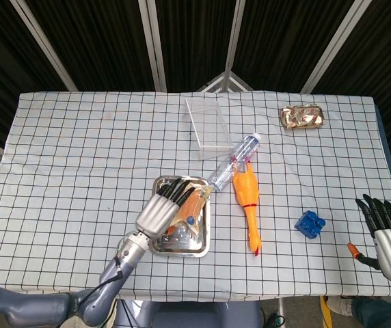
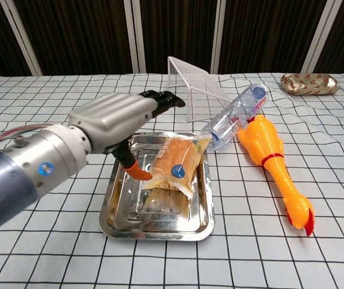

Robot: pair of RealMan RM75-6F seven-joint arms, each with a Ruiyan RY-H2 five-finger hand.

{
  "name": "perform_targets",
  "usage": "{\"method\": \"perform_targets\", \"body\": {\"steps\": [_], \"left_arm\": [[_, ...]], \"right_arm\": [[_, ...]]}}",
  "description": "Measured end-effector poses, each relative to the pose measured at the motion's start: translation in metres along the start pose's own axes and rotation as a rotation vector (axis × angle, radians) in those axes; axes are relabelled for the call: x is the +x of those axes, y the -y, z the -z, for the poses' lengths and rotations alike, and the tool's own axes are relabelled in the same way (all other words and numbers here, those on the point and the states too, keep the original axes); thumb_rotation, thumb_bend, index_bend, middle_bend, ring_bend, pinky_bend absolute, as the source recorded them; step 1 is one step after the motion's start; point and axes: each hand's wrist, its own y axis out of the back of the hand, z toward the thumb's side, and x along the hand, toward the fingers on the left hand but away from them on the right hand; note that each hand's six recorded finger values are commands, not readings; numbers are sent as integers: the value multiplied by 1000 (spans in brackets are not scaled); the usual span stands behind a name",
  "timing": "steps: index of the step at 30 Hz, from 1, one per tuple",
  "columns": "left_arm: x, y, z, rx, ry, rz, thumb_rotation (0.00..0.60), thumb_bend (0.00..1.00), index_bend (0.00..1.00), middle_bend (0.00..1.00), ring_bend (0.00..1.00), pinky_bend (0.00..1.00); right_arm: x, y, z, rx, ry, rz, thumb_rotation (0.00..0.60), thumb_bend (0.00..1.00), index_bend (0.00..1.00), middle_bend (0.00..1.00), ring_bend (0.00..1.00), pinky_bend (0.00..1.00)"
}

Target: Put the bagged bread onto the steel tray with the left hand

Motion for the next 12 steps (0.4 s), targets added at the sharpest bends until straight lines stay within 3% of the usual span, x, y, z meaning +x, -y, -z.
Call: {"method": "perform_targets", "body": {"steps": [4, 7, 12], "left_arm": [[-45, -19, 36, 49, -47, -10, 600, 71, 0, 0, 0, 61], [-88, -25, 80, 99, -176, -42, 600, 71, 0, 0, 0, 31], [-176, -19, 162, 101, -475, -93, 600, 72, 0, 0, 0, 17]], "right_arm": [[2, 0, 1, 8, 11, 7, 600, 300, 0, 0, 0, 0], [3, 0, 0, 18, 14, 14, 600, 300, 0, 0, 0, 0], [5, 3, -6, 37, 17, 23, 600, 300, 0, 0, 0, 0]]}}
